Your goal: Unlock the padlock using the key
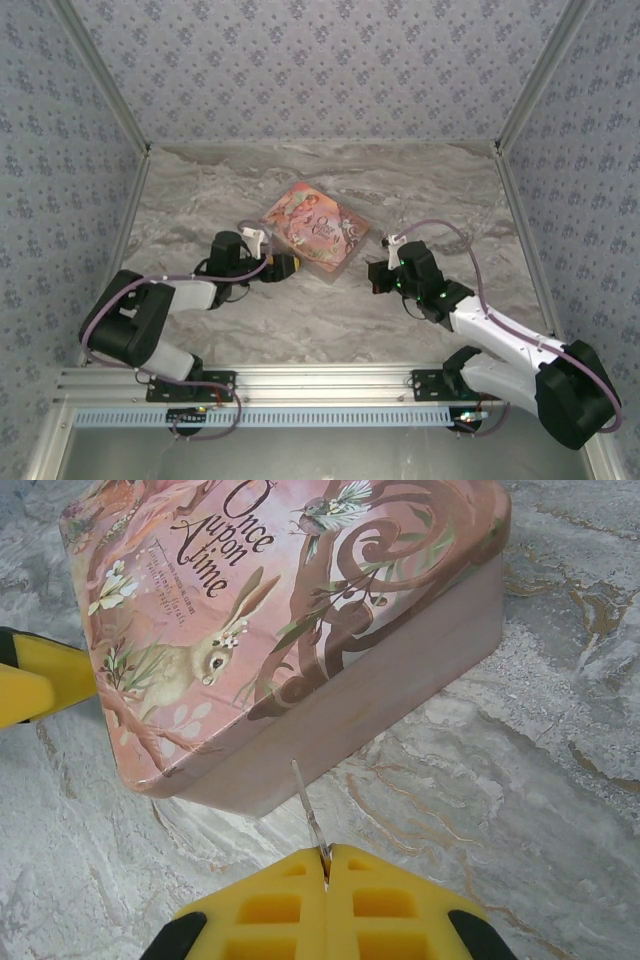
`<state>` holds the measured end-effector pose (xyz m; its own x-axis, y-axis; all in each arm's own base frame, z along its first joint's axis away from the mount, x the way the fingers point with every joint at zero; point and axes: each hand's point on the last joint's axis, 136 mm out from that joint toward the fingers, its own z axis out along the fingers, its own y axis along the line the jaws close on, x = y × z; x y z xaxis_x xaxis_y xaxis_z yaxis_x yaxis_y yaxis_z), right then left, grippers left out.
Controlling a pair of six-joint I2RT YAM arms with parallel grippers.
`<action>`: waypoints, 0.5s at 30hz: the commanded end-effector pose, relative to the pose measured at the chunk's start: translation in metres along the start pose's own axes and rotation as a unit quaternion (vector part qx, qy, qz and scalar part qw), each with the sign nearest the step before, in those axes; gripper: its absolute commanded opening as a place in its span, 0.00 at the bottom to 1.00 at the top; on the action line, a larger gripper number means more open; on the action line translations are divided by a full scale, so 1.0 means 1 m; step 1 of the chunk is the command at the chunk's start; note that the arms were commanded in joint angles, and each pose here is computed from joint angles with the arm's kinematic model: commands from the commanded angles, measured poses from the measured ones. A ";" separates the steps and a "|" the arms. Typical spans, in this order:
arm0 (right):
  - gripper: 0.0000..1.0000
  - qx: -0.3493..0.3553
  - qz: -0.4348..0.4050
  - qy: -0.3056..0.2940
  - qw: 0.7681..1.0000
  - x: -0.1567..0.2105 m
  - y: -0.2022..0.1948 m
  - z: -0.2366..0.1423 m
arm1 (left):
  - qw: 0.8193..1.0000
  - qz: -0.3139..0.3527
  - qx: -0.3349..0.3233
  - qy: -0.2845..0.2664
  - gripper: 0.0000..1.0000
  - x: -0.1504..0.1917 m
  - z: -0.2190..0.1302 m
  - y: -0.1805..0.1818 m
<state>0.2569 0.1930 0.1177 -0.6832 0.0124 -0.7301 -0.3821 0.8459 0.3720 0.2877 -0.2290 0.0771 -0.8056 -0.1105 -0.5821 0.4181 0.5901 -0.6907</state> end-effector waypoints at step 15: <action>0.00 -0.003 -0.009 -0.020 1.000 -0.014 0.004 -0.004 | 0.998 0.058 0.007 -0.035 0.62 -0.012 0.012 0.013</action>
<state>0.2570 0.1929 0.1177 -0.6829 0.0120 -0.7304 -0.3823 0.8461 0.3714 0.3018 -0.2296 0.0647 -0.7644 -0.1035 -0.6364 0.4641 0.5969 -0.6544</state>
